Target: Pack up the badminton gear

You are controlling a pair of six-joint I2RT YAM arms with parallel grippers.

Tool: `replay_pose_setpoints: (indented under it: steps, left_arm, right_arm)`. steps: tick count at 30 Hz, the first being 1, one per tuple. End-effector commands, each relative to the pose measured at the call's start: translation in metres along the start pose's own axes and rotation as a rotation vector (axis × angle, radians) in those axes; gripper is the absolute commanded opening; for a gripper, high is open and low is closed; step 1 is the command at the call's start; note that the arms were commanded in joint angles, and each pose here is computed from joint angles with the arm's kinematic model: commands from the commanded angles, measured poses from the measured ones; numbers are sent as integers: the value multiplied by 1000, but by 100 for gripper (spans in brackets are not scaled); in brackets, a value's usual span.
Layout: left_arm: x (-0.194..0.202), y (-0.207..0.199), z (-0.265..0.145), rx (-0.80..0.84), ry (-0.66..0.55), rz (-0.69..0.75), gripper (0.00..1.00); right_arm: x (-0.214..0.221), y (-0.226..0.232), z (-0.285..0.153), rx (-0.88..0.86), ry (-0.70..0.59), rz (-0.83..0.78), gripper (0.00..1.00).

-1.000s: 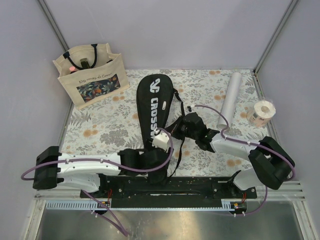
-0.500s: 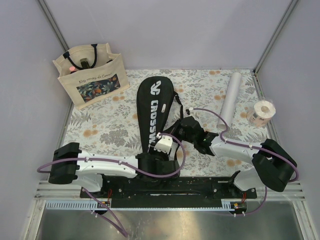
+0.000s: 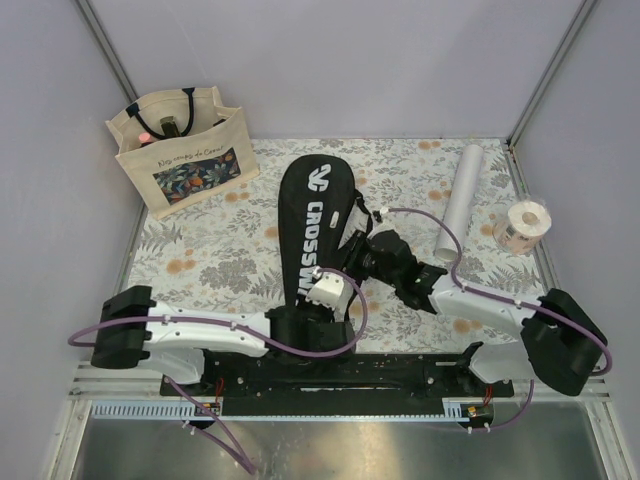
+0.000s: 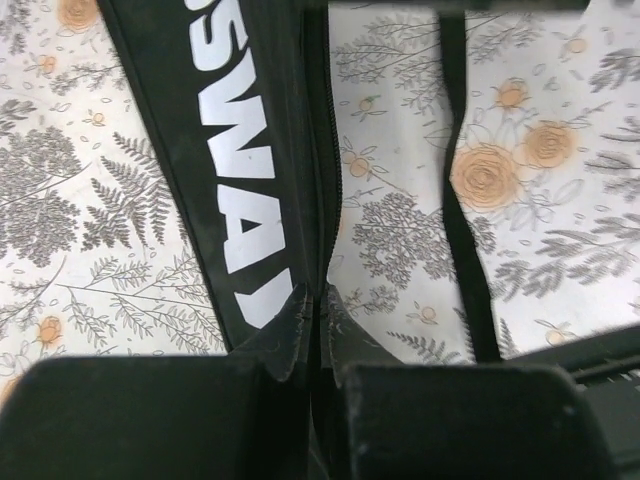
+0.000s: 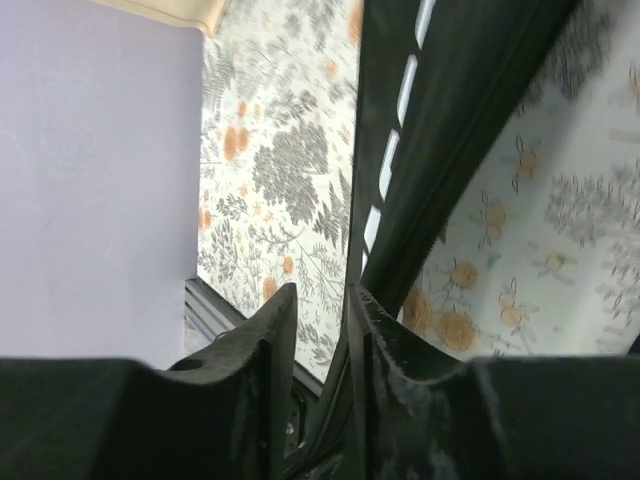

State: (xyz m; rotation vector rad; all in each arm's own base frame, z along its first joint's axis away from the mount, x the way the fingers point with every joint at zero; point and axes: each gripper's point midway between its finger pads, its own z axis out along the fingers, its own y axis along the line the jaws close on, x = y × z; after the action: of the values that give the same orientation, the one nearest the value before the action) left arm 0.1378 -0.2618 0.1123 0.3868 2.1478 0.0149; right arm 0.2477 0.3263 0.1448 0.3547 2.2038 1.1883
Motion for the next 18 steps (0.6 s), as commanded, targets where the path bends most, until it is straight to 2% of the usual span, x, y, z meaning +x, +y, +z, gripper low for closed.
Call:
replay_pose_setpoints:
  steps: [1,4,9,12,18]
  left_arm:
    - [-38,-9,-30,217,-76,-88,0]
    - [-47,-5,-43,339,-93,-158,0]
    - [-47,21,-43,373,-63,-219,0]
    - [-47,36,-46,368,-46,-228,0]
    - [-59,49,-60,423,-48,-285,0]
  right_arm:
    - [-55,53,-28,-169,-125,-311,39]
    - [-94,54,-46,-115,-210,-445,43]
    - [-151,38,-62,-8,-395,-746,42]
    - [-169,29,-56,28,-399,-895,42]
    - [-176,-3,-7,14,-209,-1051,44]
